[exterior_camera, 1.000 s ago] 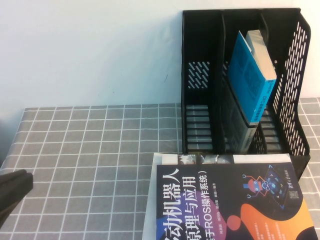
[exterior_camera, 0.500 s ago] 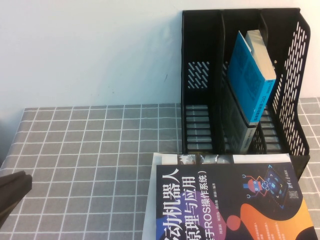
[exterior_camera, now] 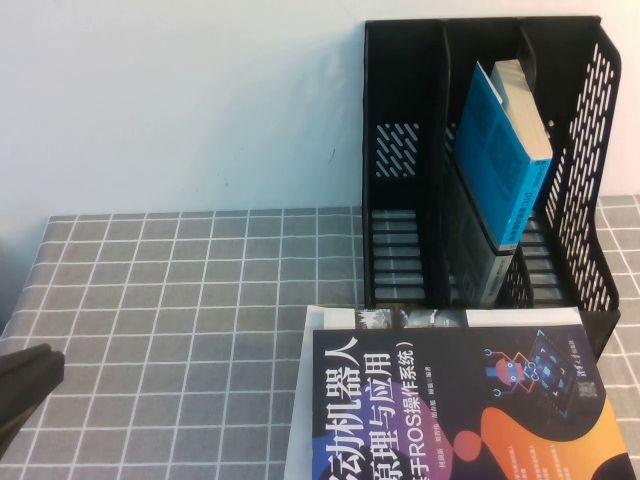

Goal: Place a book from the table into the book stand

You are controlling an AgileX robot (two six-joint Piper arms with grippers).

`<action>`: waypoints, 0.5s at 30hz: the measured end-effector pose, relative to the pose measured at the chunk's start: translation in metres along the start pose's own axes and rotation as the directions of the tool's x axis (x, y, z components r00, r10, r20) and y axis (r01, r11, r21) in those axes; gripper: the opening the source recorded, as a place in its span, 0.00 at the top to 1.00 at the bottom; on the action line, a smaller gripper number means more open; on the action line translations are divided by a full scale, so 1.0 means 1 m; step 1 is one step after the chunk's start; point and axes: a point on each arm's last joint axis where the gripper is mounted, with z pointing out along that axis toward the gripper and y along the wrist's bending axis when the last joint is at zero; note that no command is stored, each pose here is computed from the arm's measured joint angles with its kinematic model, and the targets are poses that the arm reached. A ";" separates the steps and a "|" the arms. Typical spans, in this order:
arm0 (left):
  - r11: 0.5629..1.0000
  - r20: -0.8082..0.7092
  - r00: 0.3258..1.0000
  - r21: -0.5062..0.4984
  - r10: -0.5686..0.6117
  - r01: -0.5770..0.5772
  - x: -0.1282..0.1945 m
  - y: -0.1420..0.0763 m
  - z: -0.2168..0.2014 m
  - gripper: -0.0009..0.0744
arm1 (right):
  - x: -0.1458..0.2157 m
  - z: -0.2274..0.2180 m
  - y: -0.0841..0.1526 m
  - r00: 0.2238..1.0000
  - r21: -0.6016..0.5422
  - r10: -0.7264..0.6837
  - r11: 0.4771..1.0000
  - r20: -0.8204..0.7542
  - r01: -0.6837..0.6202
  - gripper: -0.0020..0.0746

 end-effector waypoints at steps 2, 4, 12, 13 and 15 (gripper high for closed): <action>1.000 0.000 1.000 0.000 0.000 0.000 0.000 0.000 0.000 0.99 | 0.000 0.000 0.000 1.000 0.000 0.000 1.000 0.000 0.000 0.98; 1.000 0.000 1.000 0.000 0.000 0.000 0.000 0.000 0.000 0.99 | 0.000 0.000 0.000 1.000 0.000 0.000 1.000 0.000 0.000 0.98; 1.000 -0.012 1.000 0.001 -0.004 0.004 0.006 0.000 0.001 0.99 | 0.000 0.000 0.000 1.000 0.000 0.002 1.000 0.000 -0.002 0.98; 1.000 -0.019 1.000 -0.009 -0.008 0.008 0.010 0.000 0.001 0.99 | 0.000 0.000 0.000 1.000 0.000 0.002 1.000 0.000 -0.002 0.98; 0.998 -0.028 0.999 -0.054 -0.026 0.025 0.019 0.004 0.001 0.99 | 0.000 0.000 0.000 1.000 -0.003 0.005 1.000 0.001 -0.005 0.98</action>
